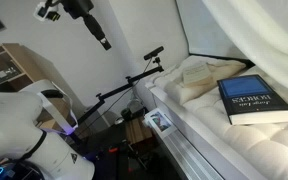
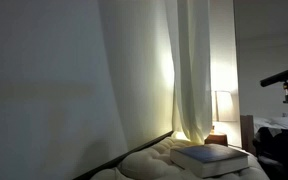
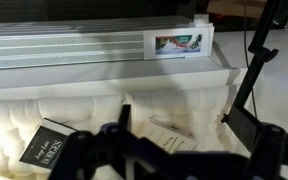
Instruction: Open the book
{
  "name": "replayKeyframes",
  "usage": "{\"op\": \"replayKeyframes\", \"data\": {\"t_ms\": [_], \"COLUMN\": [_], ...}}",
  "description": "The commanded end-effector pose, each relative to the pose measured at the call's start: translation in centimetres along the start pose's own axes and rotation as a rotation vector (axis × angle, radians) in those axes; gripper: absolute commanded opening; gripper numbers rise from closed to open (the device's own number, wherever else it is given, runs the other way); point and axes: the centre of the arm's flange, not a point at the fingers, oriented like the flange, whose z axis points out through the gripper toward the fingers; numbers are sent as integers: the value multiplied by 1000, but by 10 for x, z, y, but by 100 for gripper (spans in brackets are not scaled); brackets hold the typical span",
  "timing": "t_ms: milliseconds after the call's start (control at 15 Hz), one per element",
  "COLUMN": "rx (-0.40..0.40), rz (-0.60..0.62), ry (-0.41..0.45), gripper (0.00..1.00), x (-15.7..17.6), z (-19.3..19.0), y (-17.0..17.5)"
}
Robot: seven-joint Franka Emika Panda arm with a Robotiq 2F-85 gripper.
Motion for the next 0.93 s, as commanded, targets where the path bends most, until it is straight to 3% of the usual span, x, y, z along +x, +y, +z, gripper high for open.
{"op": "replayKeyframes", "data": {"t_ms": [0,200,533,867], "rx": [0,-22,-111,-330], "rz": [0,6,-39,-146], "ry": [0,-12,-23,-9], "gripper": [100,100,100,100], "x": [0,2,44,97], "z": [0,3,20,39], "y": [0,2,-9,-16]}}
